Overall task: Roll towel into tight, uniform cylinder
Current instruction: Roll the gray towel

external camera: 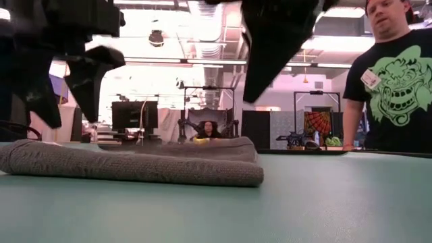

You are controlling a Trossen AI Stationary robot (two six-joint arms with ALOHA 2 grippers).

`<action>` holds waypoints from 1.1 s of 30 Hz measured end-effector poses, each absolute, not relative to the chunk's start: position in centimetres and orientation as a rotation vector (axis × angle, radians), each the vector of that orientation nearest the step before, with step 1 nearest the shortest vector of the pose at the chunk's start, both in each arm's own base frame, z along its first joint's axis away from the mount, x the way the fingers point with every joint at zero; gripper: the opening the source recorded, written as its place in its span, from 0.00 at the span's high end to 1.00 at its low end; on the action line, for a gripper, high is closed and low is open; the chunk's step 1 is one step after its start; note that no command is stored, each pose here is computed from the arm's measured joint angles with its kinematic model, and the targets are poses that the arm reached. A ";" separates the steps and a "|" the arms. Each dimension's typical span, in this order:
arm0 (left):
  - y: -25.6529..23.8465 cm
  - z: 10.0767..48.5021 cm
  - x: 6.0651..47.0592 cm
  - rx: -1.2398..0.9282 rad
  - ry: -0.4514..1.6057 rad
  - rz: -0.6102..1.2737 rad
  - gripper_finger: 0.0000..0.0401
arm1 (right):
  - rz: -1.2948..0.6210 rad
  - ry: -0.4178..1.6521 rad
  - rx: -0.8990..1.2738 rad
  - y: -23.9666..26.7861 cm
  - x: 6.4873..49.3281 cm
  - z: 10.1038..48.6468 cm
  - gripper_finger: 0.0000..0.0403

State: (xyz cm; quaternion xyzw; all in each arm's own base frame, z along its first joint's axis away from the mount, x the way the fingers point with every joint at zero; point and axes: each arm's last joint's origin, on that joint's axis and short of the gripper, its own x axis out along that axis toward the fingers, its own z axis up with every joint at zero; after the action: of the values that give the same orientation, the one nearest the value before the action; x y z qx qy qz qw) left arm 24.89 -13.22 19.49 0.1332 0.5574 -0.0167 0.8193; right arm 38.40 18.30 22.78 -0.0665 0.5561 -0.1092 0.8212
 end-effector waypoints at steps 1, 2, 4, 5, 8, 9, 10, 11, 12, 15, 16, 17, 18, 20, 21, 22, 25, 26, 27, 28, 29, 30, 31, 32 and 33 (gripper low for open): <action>-13.3 19.9 25.0 0.294 1.191 -0.041 0.41 | -0.230 1.175 -0.137 18.2 38.3 23.2 0.61; -13.3 20.2 25.0 0.300 1.191 -0.043 0.41 | -0.227 1.168 -0.135 18.2 38.2 23.6 0.61; -13.5 20.6 25.0 0.316 1.200 -0.052 0.41 | -0.199 1.142 -0.141 18.3 37.9 24.5 0.61; -13.8 20.8 24.8 0.332 1.208 -0.066 0.41 | -0.168 1.130 -0.156 18.6 37.8 24.8 0.61; -15.1 21.0 23.8 0.434 1.216 -0.144 0.41 | -0.002 1.097 -0.258 20.5 37.3 25.2 0.61; -15.6 21.0 23.5 0.483 1.207 -0.172 0.41 | 0.050 1.091 -0.312 21.1 37.0 25.2 0.61; -16.2 21.0 23.1 0.543 1.187 -0.191 0.41 | 0.095 1.086 -0.366 21.7 36.7 25.2 0.61; -16.7 21.0 22.6 0.606 1.166 -0.202 0.41 | 0.136 1.081 -0.423 22.3 36.4 25.2 0.61; -17.3 21.1 22.2 0.669 1.146 -0.211 0.41 | 0.169 1.080 -0.474 22.8 36.0 25.2 0.61; -19.0 21.2 20.7 0.820 1.058 -0.204 0.41 | 0.183 1.080 -0.576 23.9 35.3 24.7 0.63; -19.5 21.3 20.2 0.862 1.022 -0.184 0.41 | 0.182 1.084 -0.600 24.1 35.2 24.4 0.63; -19.9 21.3 19.8 0.902 0.982 -0.161 0.41 | 0.181 1.084 -0.626 24.4 35.2 24.1 0.63; -20.3 21.2 19.2 0.941 0.943 -0.136 0.41 | 0.181 1.084 -0.654 24.6 35.2 23.7 0.63; -20.7 20.8 18.4 0.990 0.892 -0.092 0.41 | 0.184 1.087 -0.702 24.8 35.4 23.1 0.63; -20.8 20.6 18.0 0.996 0.872 -0.077 0.41 | 0.193 1.094 -0.722 24.9 35.4 22.7 0.62; -20.9 20.3 17.8 0.992 0.861 -0.071 0.41 | 0.200 1.106 -0.740 24.9 35.7 22.0 0.61; -20.8 18.9 17.2 0.963 0.863 -0.088 0.41 | 0.215 1.154 -0.763 25.0 36.1 20.2 0.58; -20.8 18.6 17.2 0.950 0.859 -0.100 0.41 | 0.222 1.165 -0.764 25.1 36.2 19.7 0.58; -20.8 18.3 17.2 0.946 0.850 -0.104 0.41 | 0.224 1.175 -0.759 25.0 36.4 19.3 0.57; -20.8 18.0 17.2 0.948 0.833 -0.097 0.41 | 0.222 1.184 -0.751 24.9 36.5 19.0 0.56; -20.7 17.8 17.2 0.957 0.814 -0.082 0.41 | 0.224 1.192 -0.740 24.9 36.7 18.8 0.56; -20.7 17.7 17.2 0.967 0.799 -0.067 0.41 | 0.229 1.201 -0.727 24.8 36.7 18.7 0.56; -20.7 17.7 17.2 0.978 0.788 -0.058 0.41 | 0.223 1.204 -0.714 24.7 36.8 18.7 0.56; -20.7 17.7 17.2 0.980 0.785 -0.055 0.41 | 0.218 1.203 -0.707 24.5 36.9 18.6 0.57; -20.7 17.7 17.2 0.983 0.785 -0.057 0.41 | 0.214 1.203 -0.704 24.4 37.1 18.7 0.57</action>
State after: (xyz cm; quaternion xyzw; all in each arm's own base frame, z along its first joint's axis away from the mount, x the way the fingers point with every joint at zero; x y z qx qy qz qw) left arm 17.24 -20.65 17.70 0.4598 0.3672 -0.0265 0.8081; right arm 37.05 24.39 18.67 -0.3234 0.5527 0.0985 0.7617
